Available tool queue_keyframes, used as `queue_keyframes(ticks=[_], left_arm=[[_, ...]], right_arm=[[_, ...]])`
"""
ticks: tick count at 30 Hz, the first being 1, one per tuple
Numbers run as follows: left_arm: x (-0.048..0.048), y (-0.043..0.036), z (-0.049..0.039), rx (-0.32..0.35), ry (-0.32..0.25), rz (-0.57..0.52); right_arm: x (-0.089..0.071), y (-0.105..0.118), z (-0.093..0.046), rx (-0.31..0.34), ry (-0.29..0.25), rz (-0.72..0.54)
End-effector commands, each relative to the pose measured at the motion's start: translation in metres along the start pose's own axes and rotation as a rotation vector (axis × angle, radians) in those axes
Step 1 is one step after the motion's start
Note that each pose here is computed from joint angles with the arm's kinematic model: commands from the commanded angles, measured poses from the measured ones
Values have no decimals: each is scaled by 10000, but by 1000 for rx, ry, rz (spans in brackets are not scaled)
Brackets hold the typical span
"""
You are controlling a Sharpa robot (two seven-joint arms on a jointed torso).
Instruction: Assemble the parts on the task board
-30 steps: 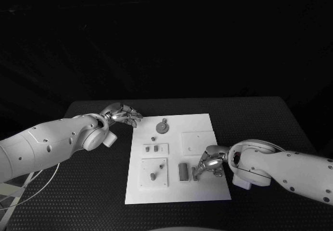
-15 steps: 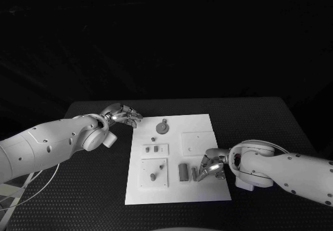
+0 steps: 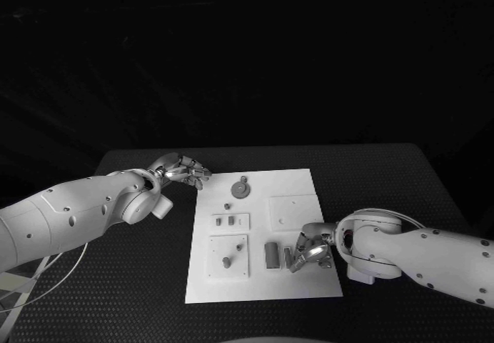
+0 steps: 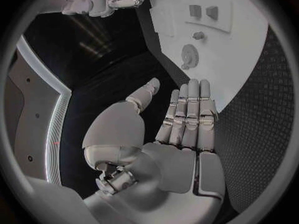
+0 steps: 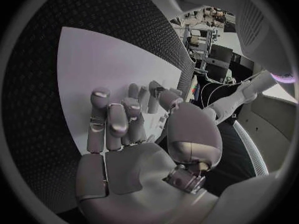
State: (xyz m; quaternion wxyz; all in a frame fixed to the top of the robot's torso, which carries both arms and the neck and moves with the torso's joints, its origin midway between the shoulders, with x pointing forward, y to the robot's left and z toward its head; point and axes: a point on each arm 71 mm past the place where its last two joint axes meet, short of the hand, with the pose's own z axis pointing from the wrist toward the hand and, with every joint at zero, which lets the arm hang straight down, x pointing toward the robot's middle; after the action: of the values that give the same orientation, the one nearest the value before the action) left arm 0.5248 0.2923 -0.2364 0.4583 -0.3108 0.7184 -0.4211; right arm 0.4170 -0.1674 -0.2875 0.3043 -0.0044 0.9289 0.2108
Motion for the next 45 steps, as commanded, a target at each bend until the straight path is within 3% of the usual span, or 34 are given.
queue_keyframes(ticks=[1,12,28,45], left_arm=[[17,-16,4,10,14,-8],[17,-16,5,9,13,-7],[15,-15,4,9,13,-7],[13,-12,4,7,14,-7]], right_arm=[[-8,-18,7,17,-12,-7],[-40,-19,35,45,-44,-29],[-30,1,51,50,-46,-62],[36,100,29,-7,-24,-105]])
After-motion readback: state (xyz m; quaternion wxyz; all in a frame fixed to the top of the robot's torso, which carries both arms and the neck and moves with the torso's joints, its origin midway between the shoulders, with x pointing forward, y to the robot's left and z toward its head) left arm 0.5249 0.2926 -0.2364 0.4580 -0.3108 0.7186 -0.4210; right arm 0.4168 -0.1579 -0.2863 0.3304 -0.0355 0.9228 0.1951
